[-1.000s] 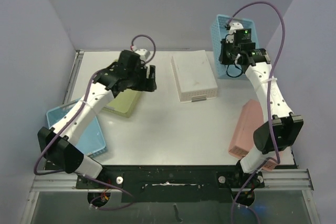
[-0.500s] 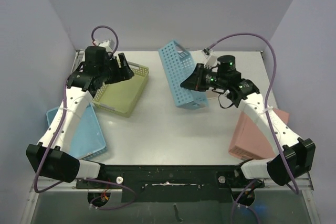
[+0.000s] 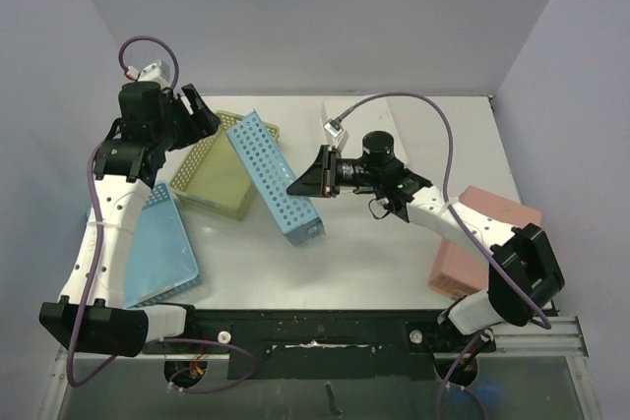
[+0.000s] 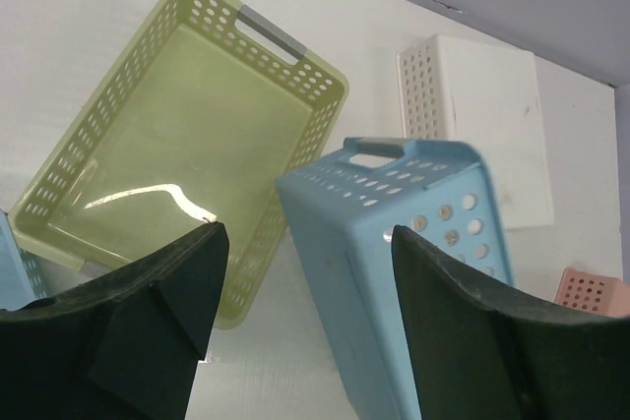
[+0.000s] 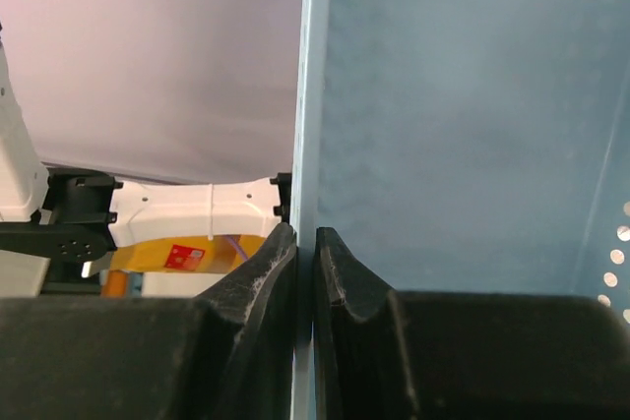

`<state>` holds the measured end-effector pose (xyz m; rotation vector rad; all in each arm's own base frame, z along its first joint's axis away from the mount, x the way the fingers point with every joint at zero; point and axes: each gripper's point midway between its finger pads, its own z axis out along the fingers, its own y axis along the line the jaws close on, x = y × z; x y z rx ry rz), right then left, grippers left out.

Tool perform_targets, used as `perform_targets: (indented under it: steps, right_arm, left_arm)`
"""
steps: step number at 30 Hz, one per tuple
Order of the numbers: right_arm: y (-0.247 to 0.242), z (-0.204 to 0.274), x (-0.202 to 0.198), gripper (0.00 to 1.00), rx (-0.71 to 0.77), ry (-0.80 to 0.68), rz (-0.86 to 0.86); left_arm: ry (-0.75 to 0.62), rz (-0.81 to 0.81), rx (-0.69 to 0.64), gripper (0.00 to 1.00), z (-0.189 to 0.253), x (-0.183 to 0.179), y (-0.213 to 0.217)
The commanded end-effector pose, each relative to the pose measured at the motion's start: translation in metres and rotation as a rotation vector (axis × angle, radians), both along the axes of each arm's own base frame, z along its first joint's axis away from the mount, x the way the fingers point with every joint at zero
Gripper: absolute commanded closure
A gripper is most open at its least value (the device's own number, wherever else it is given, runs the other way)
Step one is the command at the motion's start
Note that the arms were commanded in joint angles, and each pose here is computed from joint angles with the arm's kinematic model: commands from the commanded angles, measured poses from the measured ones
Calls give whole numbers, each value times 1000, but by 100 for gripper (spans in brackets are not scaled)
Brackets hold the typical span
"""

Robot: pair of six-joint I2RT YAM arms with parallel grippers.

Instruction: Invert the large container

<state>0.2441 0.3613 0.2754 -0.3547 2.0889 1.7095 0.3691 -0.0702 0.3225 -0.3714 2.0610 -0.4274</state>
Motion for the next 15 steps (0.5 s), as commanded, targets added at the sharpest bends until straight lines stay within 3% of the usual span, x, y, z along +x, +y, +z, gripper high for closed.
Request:
perform_targets:
  steps: [1,7,12,15]
  right_arm:
    - [2,31,-19,100,209,6,68]
    - [-7,-9,-23,100,141,147,57]
    - [-27,-1,-37,100,278,174,81]
    - [-36,1,-43,100,289,159,94]
  left_arm:
    - [-97,25,-12,33,32,0,4]
    - [-96,-8,-33,34,29,5,-3]
    - [-101,-1,-10,34,31,4,0]
    - [-95,4,1,34,28,3,2]
